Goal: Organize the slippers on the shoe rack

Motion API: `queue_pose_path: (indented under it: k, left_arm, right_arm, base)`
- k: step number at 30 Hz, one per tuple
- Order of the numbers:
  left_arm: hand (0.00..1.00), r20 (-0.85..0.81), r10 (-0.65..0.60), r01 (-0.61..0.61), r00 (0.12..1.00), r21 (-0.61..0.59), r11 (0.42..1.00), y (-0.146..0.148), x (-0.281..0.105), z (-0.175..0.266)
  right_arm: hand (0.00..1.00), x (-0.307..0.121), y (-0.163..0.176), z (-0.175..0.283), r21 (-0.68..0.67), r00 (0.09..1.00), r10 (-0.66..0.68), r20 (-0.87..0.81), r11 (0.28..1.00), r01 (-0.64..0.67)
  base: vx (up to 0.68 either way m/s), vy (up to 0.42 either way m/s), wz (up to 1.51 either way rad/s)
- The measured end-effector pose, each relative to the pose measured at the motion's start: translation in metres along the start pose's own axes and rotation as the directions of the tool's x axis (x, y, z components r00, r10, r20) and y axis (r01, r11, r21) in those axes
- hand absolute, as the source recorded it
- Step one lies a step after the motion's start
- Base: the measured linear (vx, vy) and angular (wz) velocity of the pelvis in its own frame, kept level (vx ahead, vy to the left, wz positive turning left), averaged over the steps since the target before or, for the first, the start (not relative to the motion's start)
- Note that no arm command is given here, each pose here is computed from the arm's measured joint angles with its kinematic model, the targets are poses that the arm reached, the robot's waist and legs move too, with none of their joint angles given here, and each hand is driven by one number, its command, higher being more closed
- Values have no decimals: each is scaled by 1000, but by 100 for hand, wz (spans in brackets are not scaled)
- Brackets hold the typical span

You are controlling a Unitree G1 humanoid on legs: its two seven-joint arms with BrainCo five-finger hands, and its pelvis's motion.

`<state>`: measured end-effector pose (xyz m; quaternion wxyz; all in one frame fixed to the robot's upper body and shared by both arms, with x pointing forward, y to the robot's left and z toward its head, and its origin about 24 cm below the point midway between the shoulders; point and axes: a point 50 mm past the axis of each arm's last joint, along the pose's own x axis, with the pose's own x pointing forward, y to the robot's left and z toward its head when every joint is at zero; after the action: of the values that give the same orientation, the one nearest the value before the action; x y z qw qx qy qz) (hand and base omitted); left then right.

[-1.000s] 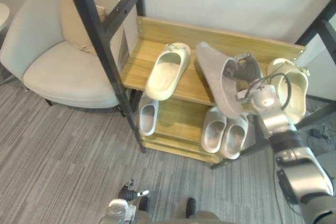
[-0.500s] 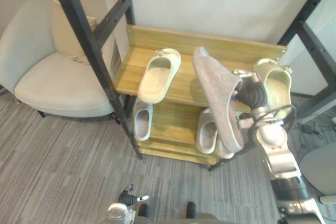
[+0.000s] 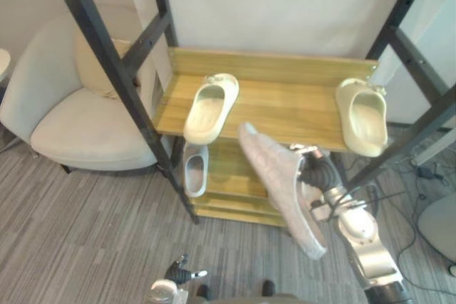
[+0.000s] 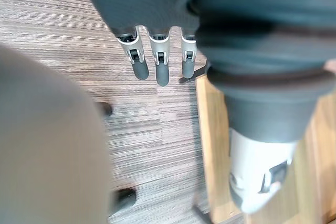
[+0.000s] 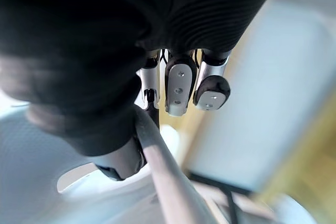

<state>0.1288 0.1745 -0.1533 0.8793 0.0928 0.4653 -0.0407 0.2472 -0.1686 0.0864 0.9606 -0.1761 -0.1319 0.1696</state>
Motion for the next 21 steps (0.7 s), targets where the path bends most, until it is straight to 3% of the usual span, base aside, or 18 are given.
queue_pose_path:
  k: [3, 11, 15, 21]
  left_arm:
    - [0, 72, 11, -10, 997, -9, 1000, 4, 6, 26]
    - [0, 220, 76, -49, 973, -126, 991, 18, 7, 61]
    - [0, 281, 157, -105, 947, -191, 976, 36, 5, 80]
    - [0, 199, 217, -176, 956, -203, 963, 48, 6, 67]
  right_arm:
    - [100, 18, -7, 0, -89, 999, 37, 3, 995, -36]
    - [100, 40, 4, 22, -166, 992, 84, 99, 984, -67]
    - [100, 52, -2, 46, -183, 977, 44, 207, 983, -5]
    - [100, 72, -32, 76, -230, 936, -114, 332, 953, 198]
  base:
    - [-219, 24, 10]
    - [-175, 14, 7]
    - [-163, -51, 22]
    - [-116, -36, 28]
